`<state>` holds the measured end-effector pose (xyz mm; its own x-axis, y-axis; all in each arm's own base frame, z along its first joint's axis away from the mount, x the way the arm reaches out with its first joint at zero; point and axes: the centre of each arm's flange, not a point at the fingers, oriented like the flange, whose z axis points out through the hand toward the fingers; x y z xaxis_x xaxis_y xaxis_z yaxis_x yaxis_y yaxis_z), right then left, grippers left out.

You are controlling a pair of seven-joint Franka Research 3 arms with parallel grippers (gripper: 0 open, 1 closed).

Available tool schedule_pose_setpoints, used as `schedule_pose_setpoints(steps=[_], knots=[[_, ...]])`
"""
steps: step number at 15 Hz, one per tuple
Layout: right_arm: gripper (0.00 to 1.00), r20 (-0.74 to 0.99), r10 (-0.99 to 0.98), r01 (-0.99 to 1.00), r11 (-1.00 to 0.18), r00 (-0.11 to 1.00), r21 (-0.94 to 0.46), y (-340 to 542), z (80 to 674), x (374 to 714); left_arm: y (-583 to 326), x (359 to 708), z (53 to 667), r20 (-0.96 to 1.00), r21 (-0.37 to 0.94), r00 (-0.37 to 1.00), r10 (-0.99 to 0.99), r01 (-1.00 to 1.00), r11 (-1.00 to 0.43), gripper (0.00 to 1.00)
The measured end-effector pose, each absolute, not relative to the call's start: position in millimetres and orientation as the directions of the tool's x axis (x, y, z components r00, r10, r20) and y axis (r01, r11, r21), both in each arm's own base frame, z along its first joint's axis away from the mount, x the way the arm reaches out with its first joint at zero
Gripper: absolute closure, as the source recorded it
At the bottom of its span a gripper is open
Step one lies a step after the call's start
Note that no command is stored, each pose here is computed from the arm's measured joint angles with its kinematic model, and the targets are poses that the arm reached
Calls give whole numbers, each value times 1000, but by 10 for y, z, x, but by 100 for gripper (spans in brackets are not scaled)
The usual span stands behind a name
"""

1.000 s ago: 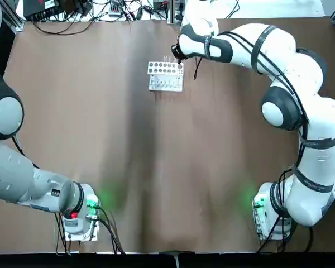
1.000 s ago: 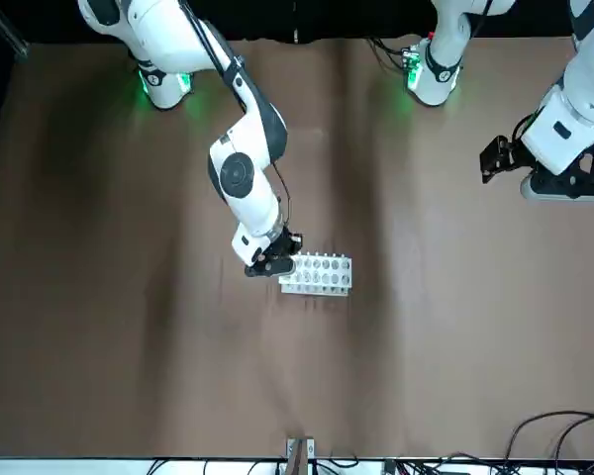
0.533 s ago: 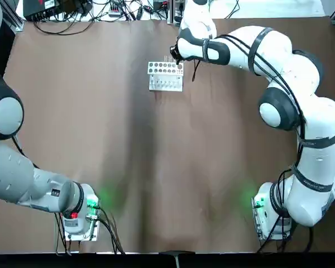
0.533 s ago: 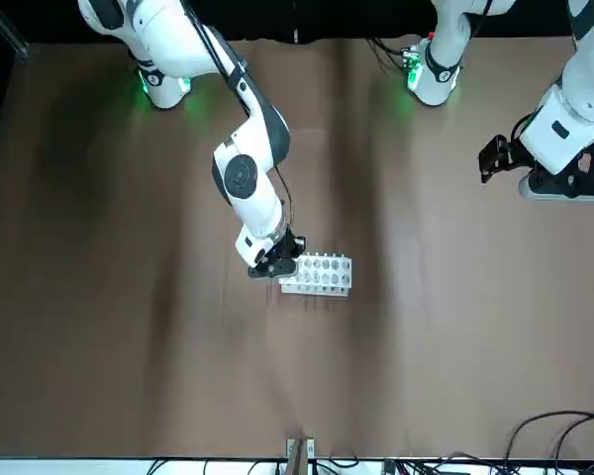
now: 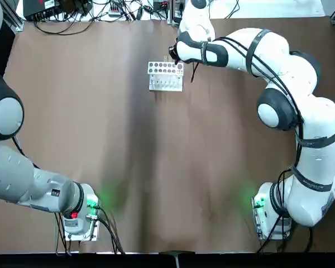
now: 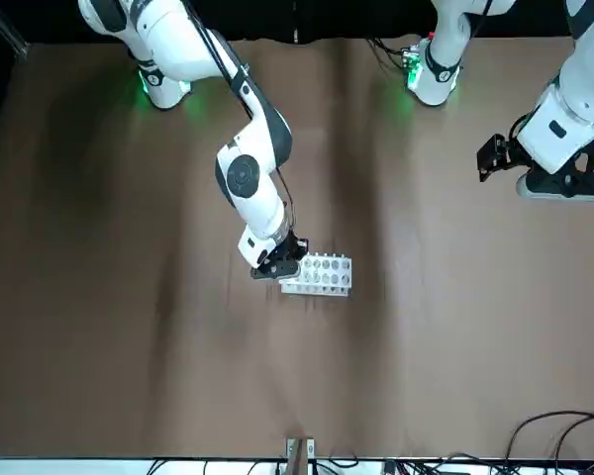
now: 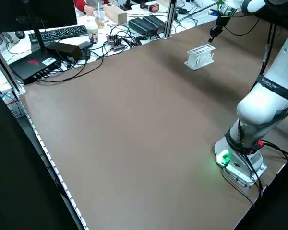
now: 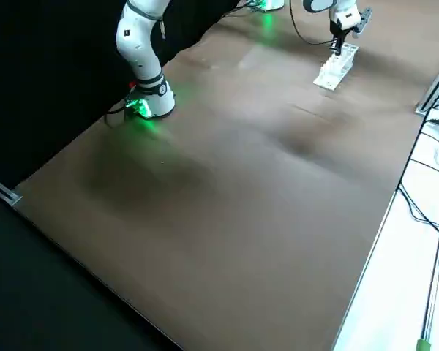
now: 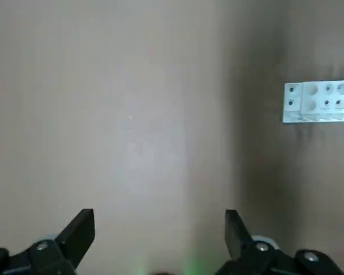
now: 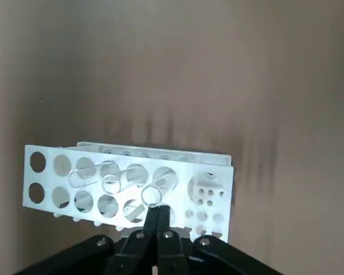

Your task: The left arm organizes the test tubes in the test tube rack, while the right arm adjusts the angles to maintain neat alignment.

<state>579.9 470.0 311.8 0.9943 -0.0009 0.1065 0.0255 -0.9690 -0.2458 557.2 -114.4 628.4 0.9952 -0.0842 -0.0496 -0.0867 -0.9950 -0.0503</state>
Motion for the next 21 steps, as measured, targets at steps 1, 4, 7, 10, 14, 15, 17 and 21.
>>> schedule_pose_setpoints(steps=[1,4,7,10,14,15,17,21], knots=[[99,106,-1,25,-969,994,-246,4700,3112,5799,-1144,5571,6284,-50,-50,995,-84,-87,-995,0],[99,121,-5,26,-967,993,-254,4713,3117,5809,-1143,5570,6283,-51,-50,995,-84,-86,-995,0],[99,128,-8,25,-965,992,-260,4748,3096,5795,-1143,5570,6283,-51,-51,995,-82,-85,-995,0],[99,130,-10,25,-965,991,-261,4763,3078,5789,-1143,5569,6282,-52,-51,995,-82,-84,-995,0],[99,129,-8,26,-965,992,-261,4788,3072,5770,-1141,5569,6282,-52,-51,995,-80,-83,-995,0],[99,129,-8,26,-965,992,-262,4805,3073,5759,-1139,5570,6282,-52,-51,996,-79,-82,-995,0],[99,126,-16,18,-965,992,-263,4820,3074,5747,-1139,5570,6282,-52,-51,996,-79,-81,-995,0],[99,114,-50,-18,-963,992,-269,4875,3076,5702,-1140,5569,6282,-52,-51,996,-78,-81,-995,0]])
